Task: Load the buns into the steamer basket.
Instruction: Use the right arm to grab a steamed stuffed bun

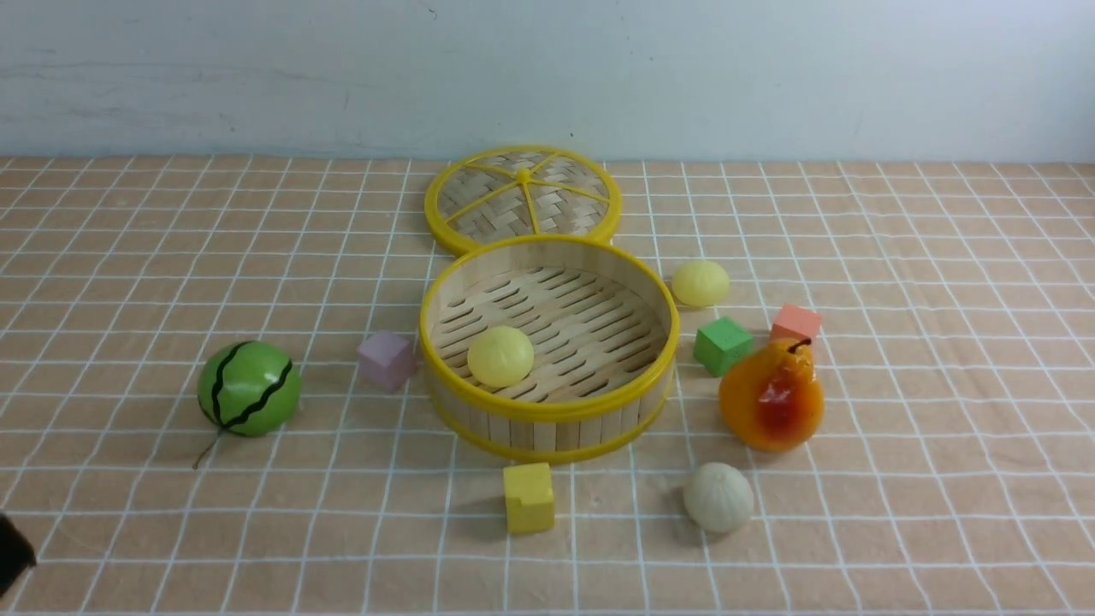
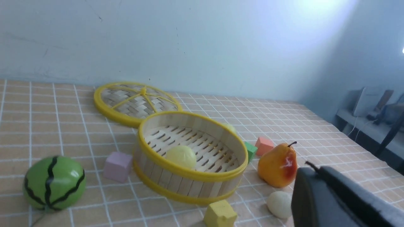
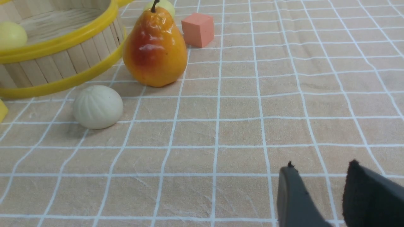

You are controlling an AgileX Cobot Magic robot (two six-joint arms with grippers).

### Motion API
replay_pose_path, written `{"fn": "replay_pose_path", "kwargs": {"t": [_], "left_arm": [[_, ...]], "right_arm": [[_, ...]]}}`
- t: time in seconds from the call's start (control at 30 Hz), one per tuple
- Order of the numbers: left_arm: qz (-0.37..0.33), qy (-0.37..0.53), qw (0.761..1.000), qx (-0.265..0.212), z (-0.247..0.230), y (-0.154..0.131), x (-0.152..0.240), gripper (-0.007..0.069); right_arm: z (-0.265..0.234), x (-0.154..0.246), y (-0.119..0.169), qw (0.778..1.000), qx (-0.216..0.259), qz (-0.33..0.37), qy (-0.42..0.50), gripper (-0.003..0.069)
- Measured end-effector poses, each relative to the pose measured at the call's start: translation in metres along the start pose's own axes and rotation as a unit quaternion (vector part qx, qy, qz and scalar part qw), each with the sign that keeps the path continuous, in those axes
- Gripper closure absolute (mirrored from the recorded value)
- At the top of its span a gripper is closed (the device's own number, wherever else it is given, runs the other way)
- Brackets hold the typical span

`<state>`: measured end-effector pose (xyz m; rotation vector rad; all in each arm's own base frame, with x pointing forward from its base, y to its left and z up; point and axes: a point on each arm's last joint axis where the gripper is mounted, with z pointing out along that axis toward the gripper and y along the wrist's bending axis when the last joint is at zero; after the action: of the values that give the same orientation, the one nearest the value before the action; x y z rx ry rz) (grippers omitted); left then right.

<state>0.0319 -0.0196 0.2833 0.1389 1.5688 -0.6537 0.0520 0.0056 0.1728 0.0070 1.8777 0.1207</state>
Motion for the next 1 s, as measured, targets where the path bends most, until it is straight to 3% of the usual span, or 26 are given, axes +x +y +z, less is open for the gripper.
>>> {"fn": "replay_pose_path", "kwargs": {"t": [0.17,0.5,0.67,0.7,0.87,0.93,1.0], "left_arm": [[-0.028,0.025,0.999,-0.010,0.003,0.011,0.031,0.0638],[-0.033,0.076,0.996,-0.029,0.017,0.014,0.038,0.0638],[-0.034,0.104,0.993,-0.039,0.024,0.015,0.041,0.0638],[-0.034,0.109,0.993,-0.041,0.026,0.015,0.042,0.0638],[-0.034,0.114,0.992,-0.043,0.027,0.016,0.043,0.0638],[-0.034,0.114,0.992,-0.043,0.027,0.016,0.043,0.0638],[-0.034,0.114,0.992,-0.043,0.027,0.016,0.043,0.0638]], "right_arm": [[0.000,0.000,0.000,1.000,0.000,0.000,0.000,0.0419],[0.000,0.000,0.000,1.000,-0.002,0.004,-0.002,0.0419],[0.000,-0.006,0.005,0.988,-0.037,0.144,-0.036,0.0419],[0.000,-0.011,0.007,0.974,-0.052,0.210,-0.060,0.0419],[-0.003,-0.024,0.005,0.926,-0.078,0.348,-0.121,0.0421],[-0.006,-0.029,0.007,0.922,-0.086,0.356,-0.122,0.0431],[-0.012,-0.052,0.016,0.936,-0.112,0.325,-0.080,0.0475]]}}
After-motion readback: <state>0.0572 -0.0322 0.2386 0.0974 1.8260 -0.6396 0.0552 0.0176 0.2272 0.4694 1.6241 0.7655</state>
